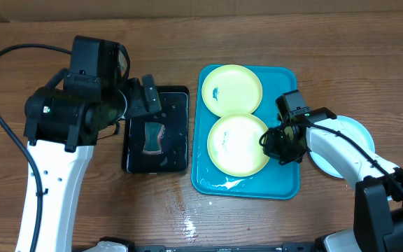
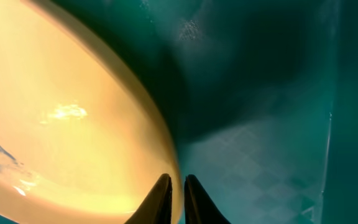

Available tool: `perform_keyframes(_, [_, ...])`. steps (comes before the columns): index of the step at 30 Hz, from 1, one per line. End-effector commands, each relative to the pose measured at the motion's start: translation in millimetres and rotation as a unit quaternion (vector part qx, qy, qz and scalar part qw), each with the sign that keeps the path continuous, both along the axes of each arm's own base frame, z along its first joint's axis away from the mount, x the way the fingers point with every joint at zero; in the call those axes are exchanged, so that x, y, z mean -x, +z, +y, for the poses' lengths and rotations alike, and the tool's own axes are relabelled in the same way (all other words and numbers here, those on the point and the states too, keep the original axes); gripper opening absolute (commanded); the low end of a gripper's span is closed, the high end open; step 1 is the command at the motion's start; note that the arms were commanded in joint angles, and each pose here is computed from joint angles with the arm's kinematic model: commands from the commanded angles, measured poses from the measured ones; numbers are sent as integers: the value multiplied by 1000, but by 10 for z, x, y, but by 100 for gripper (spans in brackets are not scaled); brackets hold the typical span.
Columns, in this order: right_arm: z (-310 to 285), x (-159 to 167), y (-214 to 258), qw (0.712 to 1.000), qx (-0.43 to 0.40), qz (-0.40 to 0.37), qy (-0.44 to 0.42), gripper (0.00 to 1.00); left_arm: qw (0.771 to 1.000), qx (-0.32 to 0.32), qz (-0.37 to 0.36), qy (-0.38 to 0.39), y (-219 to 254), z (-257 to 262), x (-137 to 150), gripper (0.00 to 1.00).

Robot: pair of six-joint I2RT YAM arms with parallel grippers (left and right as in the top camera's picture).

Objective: Clean dirty plates on tray and stack at the side

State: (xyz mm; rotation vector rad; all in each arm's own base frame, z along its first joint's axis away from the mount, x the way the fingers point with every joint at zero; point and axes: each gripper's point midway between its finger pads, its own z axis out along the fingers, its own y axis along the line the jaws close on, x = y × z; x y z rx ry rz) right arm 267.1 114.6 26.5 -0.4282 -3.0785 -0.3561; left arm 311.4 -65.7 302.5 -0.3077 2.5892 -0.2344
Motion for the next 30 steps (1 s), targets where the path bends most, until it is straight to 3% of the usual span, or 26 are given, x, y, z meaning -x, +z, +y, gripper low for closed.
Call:
perform_keyframes(1, [-26,34,0,998,8,-4,56,4,998,29,33,-38,-152,-203,18,100])
perform_keyframes(8, [-58,132,-6,997,14,11,80,4,995,13,83,-61,-404,-233,19,98])
perform_keyframes(11, [-53,90,1,997,12,3,78,20,992,11,89,-86,-434,-290,40,91])
perform_keyframes(19, [-14,-201,532,993,0,-75,91,25,992,-53,103,-57,-584,-151,72,98])
perform_keyframes(23, [1,-255,857,990,-7,-111,91,26,986,-91,136,13,-992,76,98,100])
perform_keyframes(30, [-43,-90,908,994,-6,-86,64,28,982,-85,170,-17,-1969,128,127,99])
